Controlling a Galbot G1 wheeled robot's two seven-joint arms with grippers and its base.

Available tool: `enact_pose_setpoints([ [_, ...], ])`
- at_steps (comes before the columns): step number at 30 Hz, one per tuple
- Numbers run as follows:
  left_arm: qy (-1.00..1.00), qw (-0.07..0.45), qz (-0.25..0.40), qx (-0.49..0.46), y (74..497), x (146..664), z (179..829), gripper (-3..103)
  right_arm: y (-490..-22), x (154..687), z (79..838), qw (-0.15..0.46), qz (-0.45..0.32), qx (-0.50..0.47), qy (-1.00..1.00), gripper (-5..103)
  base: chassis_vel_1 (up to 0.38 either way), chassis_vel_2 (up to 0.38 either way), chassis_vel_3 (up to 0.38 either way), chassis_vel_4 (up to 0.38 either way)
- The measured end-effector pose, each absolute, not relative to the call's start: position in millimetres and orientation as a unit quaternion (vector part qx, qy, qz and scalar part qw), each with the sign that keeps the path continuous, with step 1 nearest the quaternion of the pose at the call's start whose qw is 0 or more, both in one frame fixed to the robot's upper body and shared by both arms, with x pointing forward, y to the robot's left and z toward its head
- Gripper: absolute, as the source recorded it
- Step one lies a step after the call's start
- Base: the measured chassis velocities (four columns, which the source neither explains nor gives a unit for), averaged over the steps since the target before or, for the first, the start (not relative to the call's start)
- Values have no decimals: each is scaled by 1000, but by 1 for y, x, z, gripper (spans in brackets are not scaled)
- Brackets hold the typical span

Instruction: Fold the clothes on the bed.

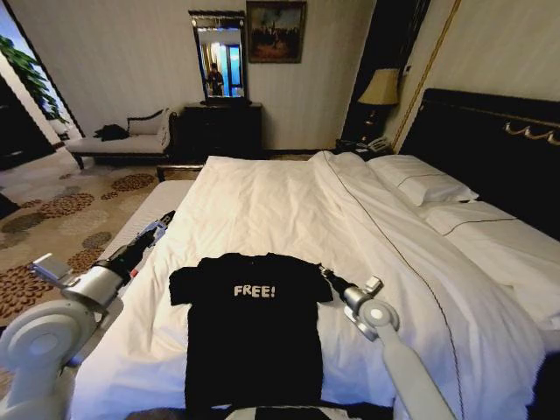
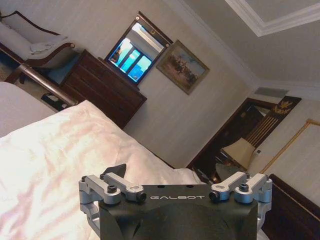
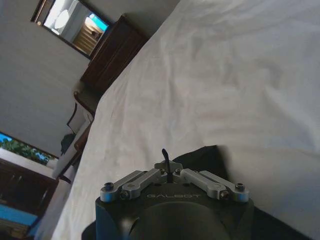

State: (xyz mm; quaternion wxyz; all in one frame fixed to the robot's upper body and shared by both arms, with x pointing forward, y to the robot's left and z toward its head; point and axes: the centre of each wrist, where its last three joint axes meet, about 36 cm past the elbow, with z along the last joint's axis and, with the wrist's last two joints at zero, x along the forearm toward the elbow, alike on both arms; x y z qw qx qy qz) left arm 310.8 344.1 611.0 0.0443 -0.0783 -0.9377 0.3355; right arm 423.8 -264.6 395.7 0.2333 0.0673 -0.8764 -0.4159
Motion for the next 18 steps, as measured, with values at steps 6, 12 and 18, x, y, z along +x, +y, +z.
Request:
enact_pose_setpoints([
  [6, -938, 47, 335, -76, 345, 313, 609, 100, -246, 429, 382, 243, -399, 79, -881, 0, 0, 0, 0, 0],
  [12, -938, 49, 335, -74, 346, 315, 607, 100, -227, 430, 375, 243, -400, 91, -879, 0, 0, 0, 0, 0],
  [18, -938, 49, 334, -72, 346, 316, 606, 100, -201, 437, 358, 240, -397, 99, -880, 0, 0, 0, 0, 0],
])
